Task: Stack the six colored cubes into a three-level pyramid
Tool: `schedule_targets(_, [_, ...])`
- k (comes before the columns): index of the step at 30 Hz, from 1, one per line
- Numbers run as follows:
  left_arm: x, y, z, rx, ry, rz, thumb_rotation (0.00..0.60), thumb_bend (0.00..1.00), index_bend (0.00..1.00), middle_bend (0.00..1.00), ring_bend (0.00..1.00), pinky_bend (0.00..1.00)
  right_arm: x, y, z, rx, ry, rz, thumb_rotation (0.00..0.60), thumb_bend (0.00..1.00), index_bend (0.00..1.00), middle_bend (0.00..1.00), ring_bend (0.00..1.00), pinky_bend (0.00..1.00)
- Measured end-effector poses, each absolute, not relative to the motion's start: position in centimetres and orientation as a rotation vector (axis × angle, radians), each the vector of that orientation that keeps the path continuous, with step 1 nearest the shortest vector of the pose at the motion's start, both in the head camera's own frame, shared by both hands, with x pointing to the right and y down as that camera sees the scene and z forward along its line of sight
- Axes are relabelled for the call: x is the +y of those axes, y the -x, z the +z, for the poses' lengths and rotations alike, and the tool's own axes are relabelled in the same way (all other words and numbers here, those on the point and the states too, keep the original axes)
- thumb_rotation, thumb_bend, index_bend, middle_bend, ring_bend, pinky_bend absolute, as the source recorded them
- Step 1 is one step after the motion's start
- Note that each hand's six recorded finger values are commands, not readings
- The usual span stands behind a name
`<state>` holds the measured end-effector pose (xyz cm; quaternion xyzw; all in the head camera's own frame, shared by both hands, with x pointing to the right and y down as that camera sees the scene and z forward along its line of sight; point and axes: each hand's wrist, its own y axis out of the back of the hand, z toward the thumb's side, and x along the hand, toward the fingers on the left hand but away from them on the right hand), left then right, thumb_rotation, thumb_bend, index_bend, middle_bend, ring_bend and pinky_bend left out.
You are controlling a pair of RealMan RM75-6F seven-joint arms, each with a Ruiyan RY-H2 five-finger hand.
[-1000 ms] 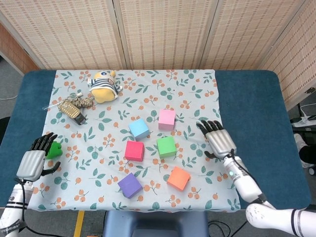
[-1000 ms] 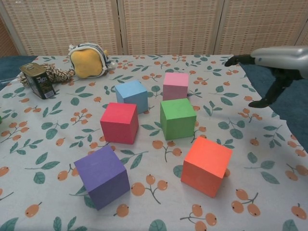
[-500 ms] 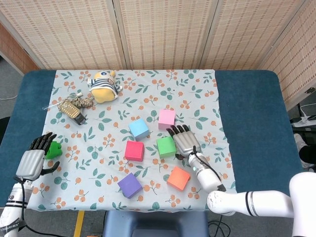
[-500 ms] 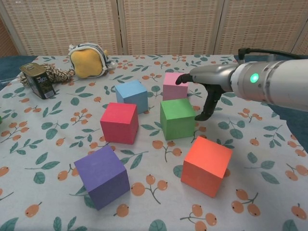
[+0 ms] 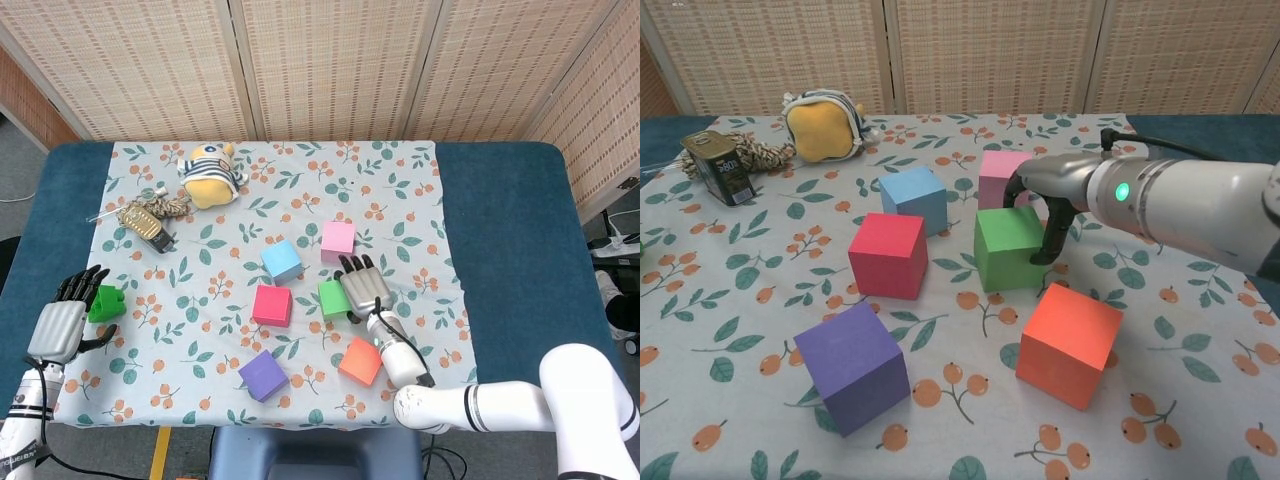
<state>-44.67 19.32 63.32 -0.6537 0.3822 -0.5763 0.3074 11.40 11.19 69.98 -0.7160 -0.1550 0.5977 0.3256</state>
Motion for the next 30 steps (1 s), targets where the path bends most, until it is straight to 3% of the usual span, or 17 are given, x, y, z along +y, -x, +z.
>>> schedule_targets(3, [19.3,44.6,63.3,1.01,1.734,-1.522,0.6,0.31,0.0,0.0,0.0,0.09,11.1,-11.3,69.9,-0.431,1.859,1.558,0.6,0.17,0.61,0.17,0.0,0.11])
schedule_targets(8, [19.3,44.7,63.3,1.014,1.745,-1.518,0.6,0.31,0.0,0.0,0.0,0.09,11.0,-11.0,69.0,-0.483,1.84,1.533,0.6,0.17,0.71,0.25,0.02,0.19])
schedule_targets(19, [19.2,44.8,63.0,1.029,1.76,-1.506,0.6,0.31,0.0,0.0,0.0,0.09,12.3,-8.7,67.3,-0.537,1.908,1.539,0.6,0.17,0.75,0.26,0.03,0.2])
schedule_targets(30, [19.1,45.0,63.0,1.032,1.762,-1.512,0.6,0.31,0.0,0.0,0.0,0.09,12.7,-6.8,67.6,-0.569,1.986,1.601,0.6,0.17,0.78,0.26,0.03,0.21])
